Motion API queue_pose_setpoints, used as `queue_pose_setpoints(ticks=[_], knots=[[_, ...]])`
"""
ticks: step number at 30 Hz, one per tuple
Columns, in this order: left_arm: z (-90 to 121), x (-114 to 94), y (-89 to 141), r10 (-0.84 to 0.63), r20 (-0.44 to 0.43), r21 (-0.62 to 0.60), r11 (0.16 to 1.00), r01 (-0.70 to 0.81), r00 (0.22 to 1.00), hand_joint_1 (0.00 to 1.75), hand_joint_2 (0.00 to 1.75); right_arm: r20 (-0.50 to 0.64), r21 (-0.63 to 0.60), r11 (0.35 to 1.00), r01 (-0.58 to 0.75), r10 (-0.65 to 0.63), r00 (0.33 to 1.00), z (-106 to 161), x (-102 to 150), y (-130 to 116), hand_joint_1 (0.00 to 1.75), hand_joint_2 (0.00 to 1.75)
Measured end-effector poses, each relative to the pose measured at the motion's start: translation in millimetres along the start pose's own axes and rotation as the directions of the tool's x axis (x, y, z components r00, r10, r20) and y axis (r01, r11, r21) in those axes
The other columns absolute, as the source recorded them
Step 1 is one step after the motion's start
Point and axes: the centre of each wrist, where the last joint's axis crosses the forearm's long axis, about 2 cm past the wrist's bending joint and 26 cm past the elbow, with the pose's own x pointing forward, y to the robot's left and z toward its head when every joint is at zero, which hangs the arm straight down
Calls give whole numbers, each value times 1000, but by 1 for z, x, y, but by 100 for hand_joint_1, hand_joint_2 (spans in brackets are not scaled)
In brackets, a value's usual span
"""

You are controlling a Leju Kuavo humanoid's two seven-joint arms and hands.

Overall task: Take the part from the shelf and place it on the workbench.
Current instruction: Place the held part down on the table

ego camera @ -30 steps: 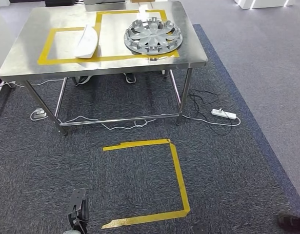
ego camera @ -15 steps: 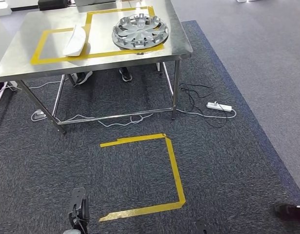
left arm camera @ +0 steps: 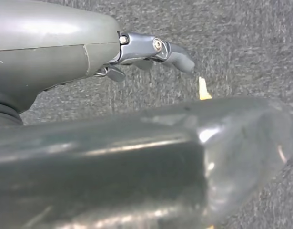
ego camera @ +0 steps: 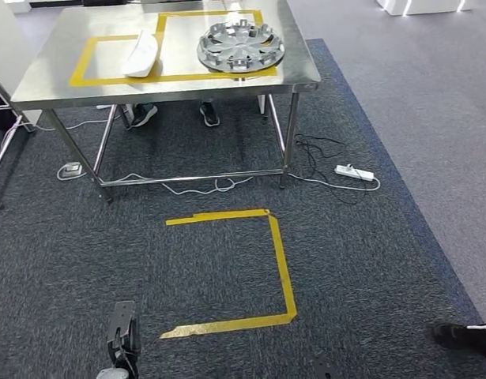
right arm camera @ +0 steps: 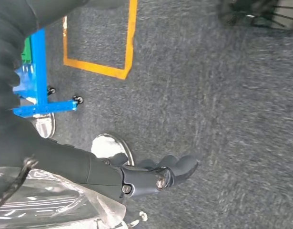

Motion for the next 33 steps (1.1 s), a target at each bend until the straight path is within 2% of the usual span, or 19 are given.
queue_pose_setpoints(ticks=[7,11,33], knots=[[2,-4,0,-5,-6,-2,1000,5,1000,0,0,-2,-7,1000,-3,3,1000,-2,-3,-6,0,175],[1,-3,1,-5,-4,-1,1000,5,1000,0,0,0,-9,1000,-1,1,1000,-3,-2,-7,0,0],[2,-5,-1,-2,3,-19,1000,2,1000,0,0,-1,16,997,69,-69,998,-4,-7,-8,0,0]])
